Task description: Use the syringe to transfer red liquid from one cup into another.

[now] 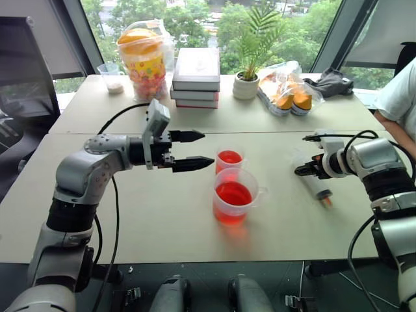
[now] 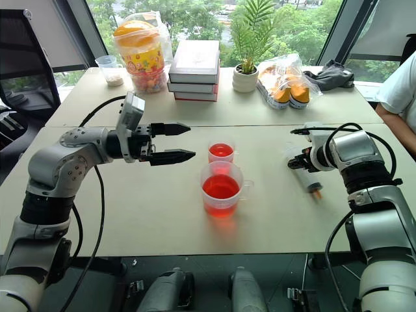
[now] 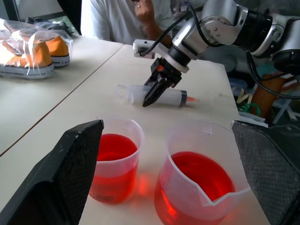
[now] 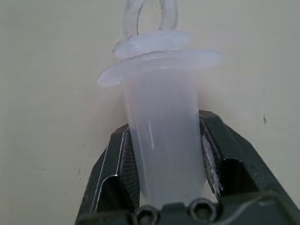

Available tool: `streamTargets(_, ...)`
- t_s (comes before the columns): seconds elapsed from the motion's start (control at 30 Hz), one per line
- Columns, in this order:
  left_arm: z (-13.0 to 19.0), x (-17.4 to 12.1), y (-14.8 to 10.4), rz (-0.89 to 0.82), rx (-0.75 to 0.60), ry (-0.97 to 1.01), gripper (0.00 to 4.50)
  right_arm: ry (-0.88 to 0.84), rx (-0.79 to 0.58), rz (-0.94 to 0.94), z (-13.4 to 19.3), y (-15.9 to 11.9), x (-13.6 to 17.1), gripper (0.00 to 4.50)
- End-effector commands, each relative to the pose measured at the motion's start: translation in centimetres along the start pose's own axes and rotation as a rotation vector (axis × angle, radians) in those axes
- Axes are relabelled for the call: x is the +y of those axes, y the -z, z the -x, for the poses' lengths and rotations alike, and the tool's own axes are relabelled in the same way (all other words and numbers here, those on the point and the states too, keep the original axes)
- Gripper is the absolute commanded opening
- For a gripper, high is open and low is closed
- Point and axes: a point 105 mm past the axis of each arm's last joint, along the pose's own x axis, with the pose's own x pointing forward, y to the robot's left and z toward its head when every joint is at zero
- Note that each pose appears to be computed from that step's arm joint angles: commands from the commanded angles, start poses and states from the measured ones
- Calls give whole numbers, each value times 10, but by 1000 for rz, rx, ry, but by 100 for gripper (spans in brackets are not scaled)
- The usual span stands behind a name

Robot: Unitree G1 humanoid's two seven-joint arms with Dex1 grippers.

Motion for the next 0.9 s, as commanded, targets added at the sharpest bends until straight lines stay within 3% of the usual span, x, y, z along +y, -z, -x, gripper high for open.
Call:
streamTargets(0.03,2,-4,-12,-46,-29,0,450,-22,5,47,-4,-3,7,139)
streamTargets(0.1,2,-3,-12,-47,-28,0,450,-18,-5,63,0,-6,6,139)
streamTargets(0.23,1,0,-15,-56,-26,2,450,17,-166,104,30,-33,1,139)
streamTargets(0.27,1,0,-16,-57,-26,2,450,-2,-249,124,41,-45,6,139)
streamTargets(0.33,1,4,-18,-60,-26,6,450,-137,-607,165,86,-89,37,139)
streamTargets(0.4,0,6,-19,-64,-26,18,450,-277,-928,194,136,-110,69,139)
streamTargets(0.47,-2,7,-21,-66,-28,32,450,-399,-1115,215,168,-111,97,139)
streamTargets(0.57,-3,10,-24,-69,-31,50,450,-588,-1282,204,196,-103,132,139)
streamTargets(0.7,-4,12,-31,-71,-36,76,450,-773,-1360,177,199,-84,166,139)
streamTargets(0.9,-8,7,-40,-69,-37,143,450,-803,-1331,169,158,-58,187,139)
